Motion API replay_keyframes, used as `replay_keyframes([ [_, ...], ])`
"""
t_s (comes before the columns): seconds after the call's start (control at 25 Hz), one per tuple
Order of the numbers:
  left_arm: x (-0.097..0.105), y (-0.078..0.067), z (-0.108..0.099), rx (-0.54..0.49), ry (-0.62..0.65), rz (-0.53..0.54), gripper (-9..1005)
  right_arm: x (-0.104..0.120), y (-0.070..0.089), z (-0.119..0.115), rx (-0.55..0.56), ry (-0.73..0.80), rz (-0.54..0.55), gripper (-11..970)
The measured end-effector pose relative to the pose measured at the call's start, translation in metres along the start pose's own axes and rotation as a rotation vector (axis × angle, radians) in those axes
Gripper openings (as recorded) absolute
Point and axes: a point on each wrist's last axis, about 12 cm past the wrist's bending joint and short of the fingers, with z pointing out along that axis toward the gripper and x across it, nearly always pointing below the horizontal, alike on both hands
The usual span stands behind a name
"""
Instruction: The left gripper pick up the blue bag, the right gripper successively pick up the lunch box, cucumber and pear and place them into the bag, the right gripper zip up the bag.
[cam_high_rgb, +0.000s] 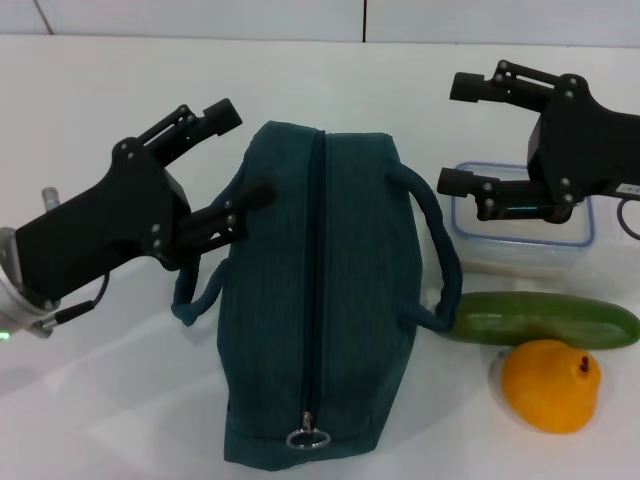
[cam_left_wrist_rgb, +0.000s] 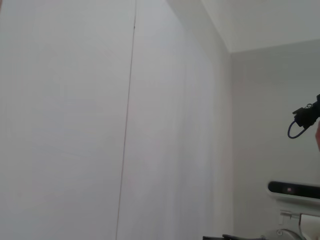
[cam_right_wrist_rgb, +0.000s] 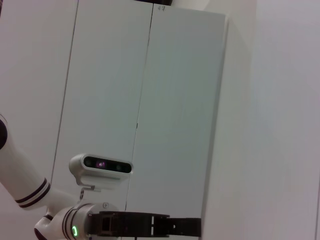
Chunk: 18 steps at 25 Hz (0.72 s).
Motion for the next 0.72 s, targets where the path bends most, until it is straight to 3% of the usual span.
replay_keyframes([
  [0.44,-0.006,0.003,-0.005,0.002,0.011,-0.077,806,0.0,0.001,-0.001,-0.001,0.0,-0.018,839],
  [0.72,-0.032,0.025,-0.015,-0.043,0.139,-0.214,792,-0.001,0.001,0.0,-0.005,-0.002,-0.025,839],
])
